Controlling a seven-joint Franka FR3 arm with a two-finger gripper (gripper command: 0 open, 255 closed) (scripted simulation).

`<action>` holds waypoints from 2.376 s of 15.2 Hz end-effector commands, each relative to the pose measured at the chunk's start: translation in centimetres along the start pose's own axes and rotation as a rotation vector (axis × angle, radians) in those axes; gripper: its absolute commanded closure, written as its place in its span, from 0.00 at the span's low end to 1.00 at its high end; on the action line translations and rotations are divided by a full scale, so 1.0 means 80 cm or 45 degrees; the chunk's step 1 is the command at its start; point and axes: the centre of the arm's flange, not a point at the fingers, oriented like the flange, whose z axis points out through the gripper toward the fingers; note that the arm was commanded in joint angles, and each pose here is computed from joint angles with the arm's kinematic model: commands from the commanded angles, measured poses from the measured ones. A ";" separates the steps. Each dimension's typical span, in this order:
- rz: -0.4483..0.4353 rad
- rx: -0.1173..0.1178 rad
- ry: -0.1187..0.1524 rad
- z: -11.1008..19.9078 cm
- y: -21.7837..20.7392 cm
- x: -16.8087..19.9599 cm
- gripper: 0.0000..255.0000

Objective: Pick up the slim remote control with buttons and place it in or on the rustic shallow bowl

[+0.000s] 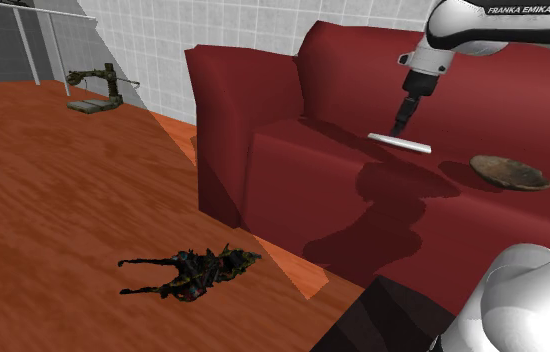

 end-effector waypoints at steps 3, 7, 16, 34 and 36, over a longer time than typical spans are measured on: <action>-0.039 0.017 -0.036 0.015 0.067 0.005 0.00; -0.074 0.035 -0.072 0.030 0.134 0.011 0.00; -0.127 0.063 -0.126 0.068 0.233 0.022 0.00; -0.127 0.063 -0.126 0.104 0.232 0.018 1.00; -0.127 0.063 -0.126 0.104 0.232 0.018 1.00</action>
